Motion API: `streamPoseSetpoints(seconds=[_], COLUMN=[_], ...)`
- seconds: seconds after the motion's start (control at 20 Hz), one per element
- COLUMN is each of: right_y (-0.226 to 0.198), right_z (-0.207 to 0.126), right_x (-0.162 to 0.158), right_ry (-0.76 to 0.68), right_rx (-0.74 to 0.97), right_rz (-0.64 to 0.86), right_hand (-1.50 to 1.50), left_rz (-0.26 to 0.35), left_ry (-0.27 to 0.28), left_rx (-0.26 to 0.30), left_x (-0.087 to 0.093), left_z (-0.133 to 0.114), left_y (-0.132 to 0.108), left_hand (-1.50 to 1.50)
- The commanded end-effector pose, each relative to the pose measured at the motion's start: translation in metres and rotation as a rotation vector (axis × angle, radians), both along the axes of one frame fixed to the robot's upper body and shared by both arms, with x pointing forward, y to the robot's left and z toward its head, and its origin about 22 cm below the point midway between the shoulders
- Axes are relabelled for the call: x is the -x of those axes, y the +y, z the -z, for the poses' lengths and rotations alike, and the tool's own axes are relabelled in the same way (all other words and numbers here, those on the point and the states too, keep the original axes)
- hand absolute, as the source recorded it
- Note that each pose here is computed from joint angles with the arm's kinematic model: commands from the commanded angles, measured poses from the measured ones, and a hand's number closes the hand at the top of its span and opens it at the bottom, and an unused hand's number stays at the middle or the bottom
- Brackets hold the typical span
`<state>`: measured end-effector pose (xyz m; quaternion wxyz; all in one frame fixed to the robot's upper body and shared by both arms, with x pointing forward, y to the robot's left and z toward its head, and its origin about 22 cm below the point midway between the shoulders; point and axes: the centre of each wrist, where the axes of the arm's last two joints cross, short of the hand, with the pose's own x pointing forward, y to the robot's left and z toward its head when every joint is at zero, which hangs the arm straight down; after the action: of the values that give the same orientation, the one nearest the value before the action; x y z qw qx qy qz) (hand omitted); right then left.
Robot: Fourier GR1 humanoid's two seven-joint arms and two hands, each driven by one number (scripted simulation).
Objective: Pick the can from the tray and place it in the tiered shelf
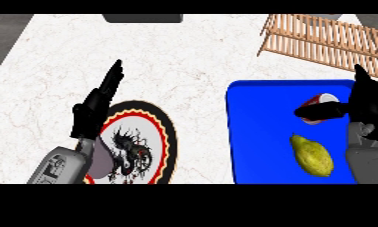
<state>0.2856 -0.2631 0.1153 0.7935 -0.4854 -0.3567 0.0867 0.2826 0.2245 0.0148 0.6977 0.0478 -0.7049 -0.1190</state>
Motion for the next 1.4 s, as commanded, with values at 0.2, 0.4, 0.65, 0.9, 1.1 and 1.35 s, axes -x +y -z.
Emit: streamPoseSetpoints(seconds=[0.2, 0.4, 0.65, 0.9, 1.1, 1.35], right_y=[-0.003, 0.007, -0.019, -0.014, -0.007, -0.001], right_z=[0.024, 0.013, 0.028, 0.026, 0.051, 0.053], right_x=[-0.002, -0.024, -0.008, -0.023, -0.013, -0.008], right_ry=[0.134, 0.135, 0.131, 0.165, 0.171, 0.236], right_rx=[-0.031, -0.019, -0.064, -0.07, -0.075, -0.031], right_rz=[0.166, 0.155, 0.137, 0.142, 0.129, 0.061], right_hand=[-1.5, -1.5, -1.5, -1.5, -1.5, 1.5], left_rz=[-0.003, -0.001, -0.012, 0.007, 0.008, -0.001], left_ry=[-0.01, -0.015, 0.006, -0.017, -0.007, 0.005], left_rx=[-0.001, -0.015, -0.005, 0.017, -0.01, 0.003], left_x=[0.0, 0.01, -0.01, -0.005, 0.002, 0.006], left_z=[0.004, 0.01, -0.006, -0.005, 0.006, 0.012], left_y=[0.0, -0.006, 0.005, -0.012, -0.004, 0.012], left_hand=[0.0, 0.0, 0.0, 0.0, 0.0, 0.0])
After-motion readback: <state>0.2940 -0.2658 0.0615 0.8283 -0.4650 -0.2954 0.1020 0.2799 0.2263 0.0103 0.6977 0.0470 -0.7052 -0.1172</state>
